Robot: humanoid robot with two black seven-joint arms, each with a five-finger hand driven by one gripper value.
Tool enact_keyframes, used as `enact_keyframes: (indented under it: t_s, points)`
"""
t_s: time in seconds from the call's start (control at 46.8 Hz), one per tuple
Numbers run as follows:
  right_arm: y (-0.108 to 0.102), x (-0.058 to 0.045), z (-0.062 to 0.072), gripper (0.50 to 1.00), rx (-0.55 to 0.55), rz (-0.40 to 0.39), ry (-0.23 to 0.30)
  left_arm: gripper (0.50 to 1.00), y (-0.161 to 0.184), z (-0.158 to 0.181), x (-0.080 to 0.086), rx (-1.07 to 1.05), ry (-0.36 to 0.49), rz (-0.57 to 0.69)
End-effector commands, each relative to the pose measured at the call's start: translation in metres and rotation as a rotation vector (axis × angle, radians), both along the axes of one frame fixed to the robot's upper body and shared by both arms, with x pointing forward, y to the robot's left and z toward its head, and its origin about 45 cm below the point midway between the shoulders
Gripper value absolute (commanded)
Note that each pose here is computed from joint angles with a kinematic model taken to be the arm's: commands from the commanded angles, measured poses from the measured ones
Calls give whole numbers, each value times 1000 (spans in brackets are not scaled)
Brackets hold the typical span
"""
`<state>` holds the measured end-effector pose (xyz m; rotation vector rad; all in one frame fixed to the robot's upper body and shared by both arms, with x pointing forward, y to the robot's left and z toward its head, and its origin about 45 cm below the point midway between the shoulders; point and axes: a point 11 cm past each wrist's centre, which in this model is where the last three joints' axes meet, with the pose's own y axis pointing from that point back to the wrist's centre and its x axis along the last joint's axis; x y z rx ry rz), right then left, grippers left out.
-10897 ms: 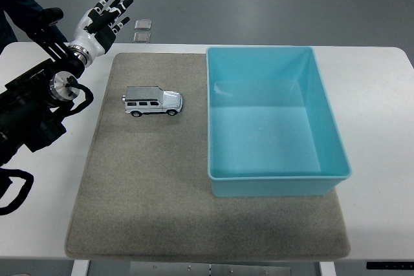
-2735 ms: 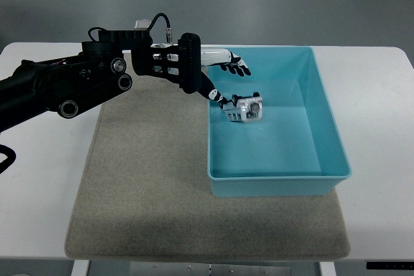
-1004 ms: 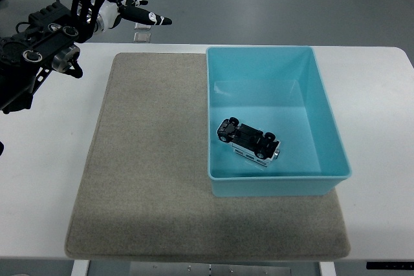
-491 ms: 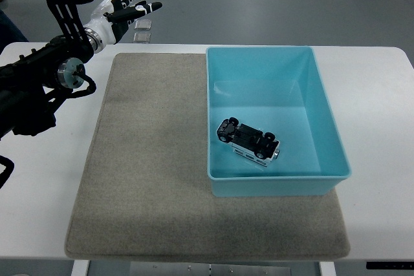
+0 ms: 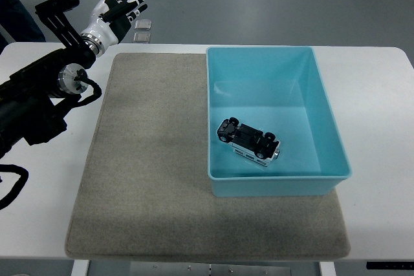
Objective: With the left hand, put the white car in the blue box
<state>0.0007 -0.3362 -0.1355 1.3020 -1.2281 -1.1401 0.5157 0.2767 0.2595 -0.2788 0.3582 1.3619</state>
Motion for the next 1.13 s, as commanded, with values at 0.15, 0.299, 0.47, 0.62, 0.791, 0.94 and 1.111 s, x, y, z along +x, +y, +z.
enact_keyframes:
  t_s: [0.15,0.299,0.47,0.62,0.791,0.94,1.111]
  points:
    - [0,0,0,936,0,1,0,996,2,-1,0,-9,3,6]
    - [0,0,0,936,0,-1,0,996,4,-5,-2,-8,10,9]
    - [6,1,-1,936,23,2,-1,996,5,-4,-2,-8,8,12]
    - [33,8,-1,936,106,4,-12,996,7,-3,-2,-6,7,16]
    - [28,12,-1,936,78,16,-16,996,8,-4,-2,-6,9,16]
    - [23,12,-2,936,40,25,-14,996,8,-4,-2,-9,8,16]
    - [24,22,-1,936,41,12,-30,996,10,0,-1,-26,-3,18]
